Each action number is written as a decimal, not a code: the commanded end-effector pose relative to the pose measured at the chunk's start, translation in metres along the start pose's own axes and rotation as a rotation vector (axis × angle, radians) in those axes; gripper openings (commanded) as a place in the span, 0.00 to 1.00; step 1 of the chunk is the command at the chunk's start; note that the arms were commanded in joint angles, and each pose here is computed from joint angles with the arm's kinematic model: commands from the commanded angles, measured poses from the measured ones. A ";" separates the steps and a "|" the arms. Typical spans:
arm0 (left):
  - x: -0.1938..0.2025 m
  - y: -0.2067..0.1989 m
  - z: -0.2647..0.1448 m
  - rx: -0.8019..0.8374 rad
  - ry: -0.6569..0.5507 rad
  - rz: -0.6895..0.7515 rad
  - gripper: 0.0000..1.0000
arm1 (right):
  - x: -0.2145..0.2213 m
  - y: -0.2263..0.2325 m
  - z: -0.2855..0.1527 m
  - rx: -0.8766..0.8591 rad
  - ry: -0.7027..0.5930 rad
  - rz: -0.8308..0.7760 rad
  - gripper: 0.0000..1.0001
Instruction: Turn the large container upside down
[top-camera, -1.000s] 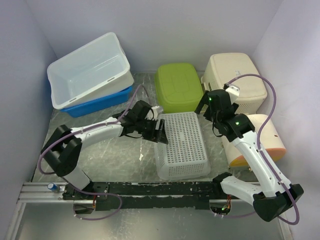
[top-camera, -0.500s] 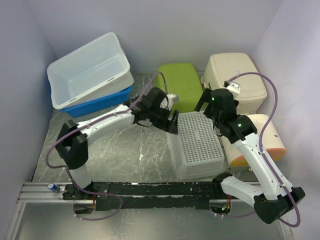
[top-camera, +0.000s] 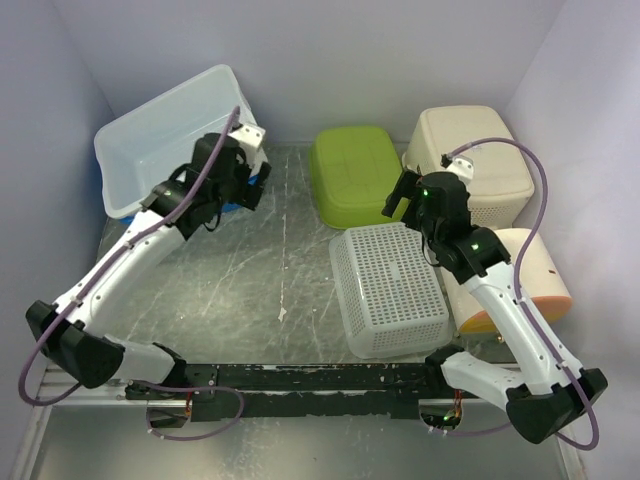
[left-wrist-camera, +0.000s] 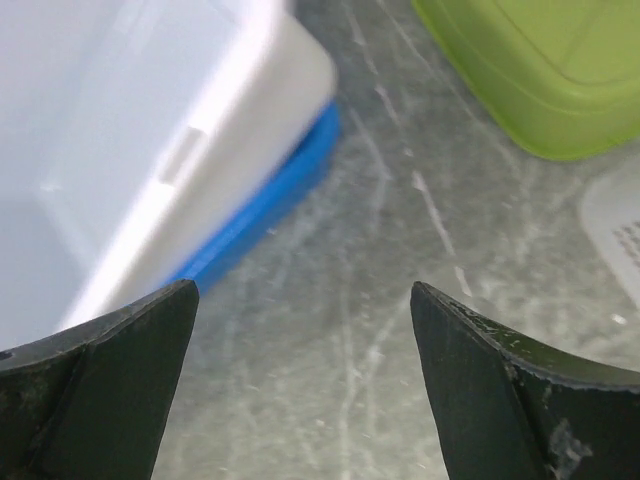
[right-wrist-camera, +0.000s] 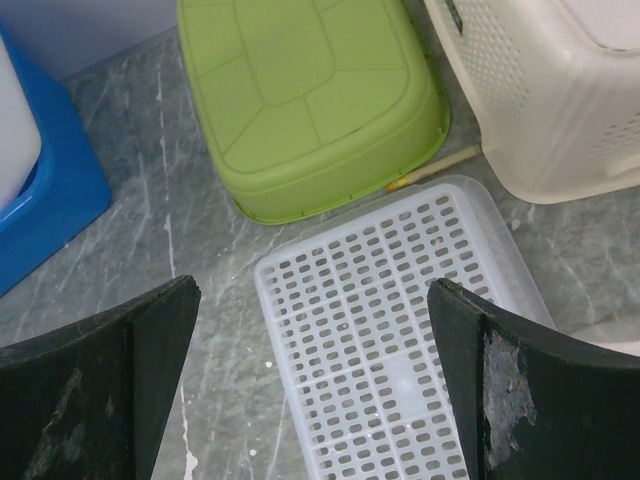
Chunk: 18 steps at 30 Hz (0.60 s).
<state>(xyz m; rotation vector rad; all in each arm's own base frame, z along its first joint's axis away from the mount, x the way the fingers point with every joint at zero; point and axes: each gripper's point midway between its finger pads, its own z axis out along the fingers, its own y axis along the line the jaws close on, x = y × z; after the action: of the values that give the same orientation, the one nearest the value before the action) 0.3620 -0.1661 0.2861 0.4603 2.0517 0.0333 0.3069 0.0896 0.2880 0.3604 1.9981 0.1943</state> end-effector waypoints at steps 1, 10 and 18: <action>-0.036 0.065 -0.010 -0.146 -0.082 0.083 0.99 | 0.000 0.015 0.006 -0.062 0.010 -0.008 1.00; -0.008 0.113 0.011 0.112 -0.034 0.052 0.96 | 0.007 0.029 0.012 -0.116 0.050 -0.020 1.00; 0.017 0.120 0.040 0.221 0.045 0.016 0.92 | 0.008 0.044 0.020 -0.159 0.076 -0.026 1.00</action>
<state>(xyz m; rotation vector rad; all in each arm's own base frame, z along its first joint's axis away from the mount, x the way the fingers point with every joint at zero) 0.4236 -0.0486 0.2826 0.5373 2.1095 -0.0416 0.3220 0.1226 0.2682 0.2648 2.0805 0.3006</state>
